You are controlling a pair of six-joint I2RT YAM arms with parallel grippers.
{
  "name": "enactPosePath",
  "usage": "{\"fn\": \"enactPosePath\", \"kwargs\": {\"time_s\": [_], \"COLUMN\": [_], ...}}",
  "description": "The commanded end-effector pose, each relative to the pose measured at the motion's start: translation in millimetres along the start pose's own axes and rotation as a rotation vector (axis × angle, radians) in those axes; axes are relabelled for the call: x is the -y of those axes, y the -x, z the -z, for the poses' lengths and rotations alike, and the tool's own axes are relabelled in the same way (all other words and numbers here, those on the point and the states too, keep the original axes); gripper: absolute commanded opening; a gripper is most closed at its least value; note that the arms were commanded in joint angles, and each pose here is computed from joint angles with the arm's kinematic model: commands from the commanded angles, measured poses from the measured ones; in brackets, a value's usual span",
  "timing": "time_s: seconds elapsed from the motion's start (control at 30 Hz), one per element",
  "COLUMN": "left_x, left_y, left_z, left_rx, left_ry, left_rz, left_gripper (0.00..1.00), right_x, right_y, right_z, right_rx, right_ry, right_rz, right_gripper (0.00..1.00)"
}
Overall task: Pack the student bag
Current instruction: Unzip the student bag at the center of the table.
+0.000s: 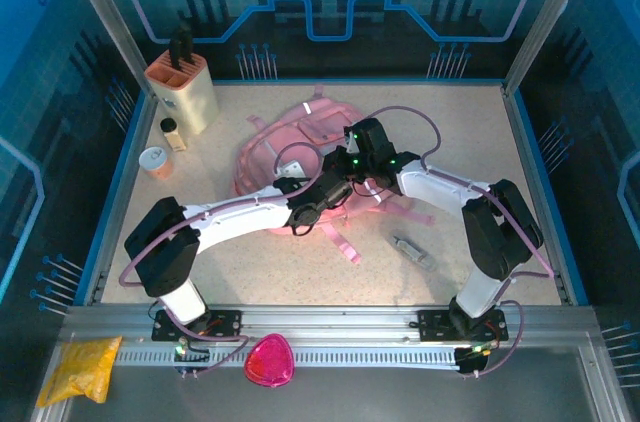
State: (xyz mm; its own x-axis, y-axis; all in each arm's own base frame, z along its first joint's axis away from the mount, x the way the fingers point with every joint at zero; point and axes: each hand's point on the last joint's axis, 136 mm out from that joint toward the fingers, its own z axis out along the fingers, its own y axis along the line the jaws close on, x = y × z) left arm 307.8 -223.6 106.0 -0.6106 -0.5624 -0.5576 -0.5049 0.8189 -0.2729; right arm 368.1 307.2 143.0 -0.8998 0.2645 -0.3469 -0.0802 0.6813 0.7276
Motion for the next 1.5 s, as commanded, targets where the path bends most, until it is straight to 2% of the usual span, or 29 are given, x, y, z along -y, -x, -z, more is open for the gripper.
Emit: {"fn": "enactPosePath", "kwargs": {"time_s": [0.0, 0.07, 0.33, 0.47, 0.53, 0.67, 0.9, 1.1, 1.47], "left_x": [-12.7, -20.4, -45.5, -35.4, -24.3, 4.5, 23.9, 19.7, 11.2], "left_y": [27.6, 28.2, 25.0, 21.2, 20.0, 11.6, 6.6, 10.1, 29.8], "left_z": [6.8, 8.9, 19.4, 21.9, 24.9, 23.7, 11.7, -0.6, 10.2], "left_rx": [0.105, 0.11, 0.076, 0.049, 0.031, -0.008, -0.014, 0.011, 0.104], "left_ry": [0.03, 0.037, 0.05, -0.001, -0.024, -0.107, -0.133, -0.099, -0.128], "left_rz": [0.061, 0.04, -0.016, -0.071, -0.09, -0.1, -0.068, -0.015, 0.002], "left_gripper": [0.99, 0.97, 0.72, 0.6, 0.57, 0.58, 0.56, 0.43, 0.12], "right_x": [-41.6, -42.5, -45.7, -46.9, -48.3, -48.4, -46.4, -44.8, -37.7], "right_y": [17.4, 18.6, 23.4, 24.1, 24.5, 25.1, 24.6, 21.9, 20.9], "right_z": [18.8, 18.3, 18.3, 17.3, 17.6, 17.7, 18.2, 17.0, 15.0], "right_rx": [0.066, 0.065, 0.069, 0.07, 0.071, 0.073, 0.08, 0.077, 0.081], "right_ry": [0.149, 0.156, 0.166, 0.172, 0.176, 0.175, 0.175, 0.182, 0.161], "right_rz": [0.059, 0.065, 0.073, 0.07, 0.072, 0.076, 0.073, 0.068, 0.069], "right_gripper": [0.0, 0.0, 0.0, 0.0, 0.0, 0.0, 0.0, 0.0, 0.0]}}
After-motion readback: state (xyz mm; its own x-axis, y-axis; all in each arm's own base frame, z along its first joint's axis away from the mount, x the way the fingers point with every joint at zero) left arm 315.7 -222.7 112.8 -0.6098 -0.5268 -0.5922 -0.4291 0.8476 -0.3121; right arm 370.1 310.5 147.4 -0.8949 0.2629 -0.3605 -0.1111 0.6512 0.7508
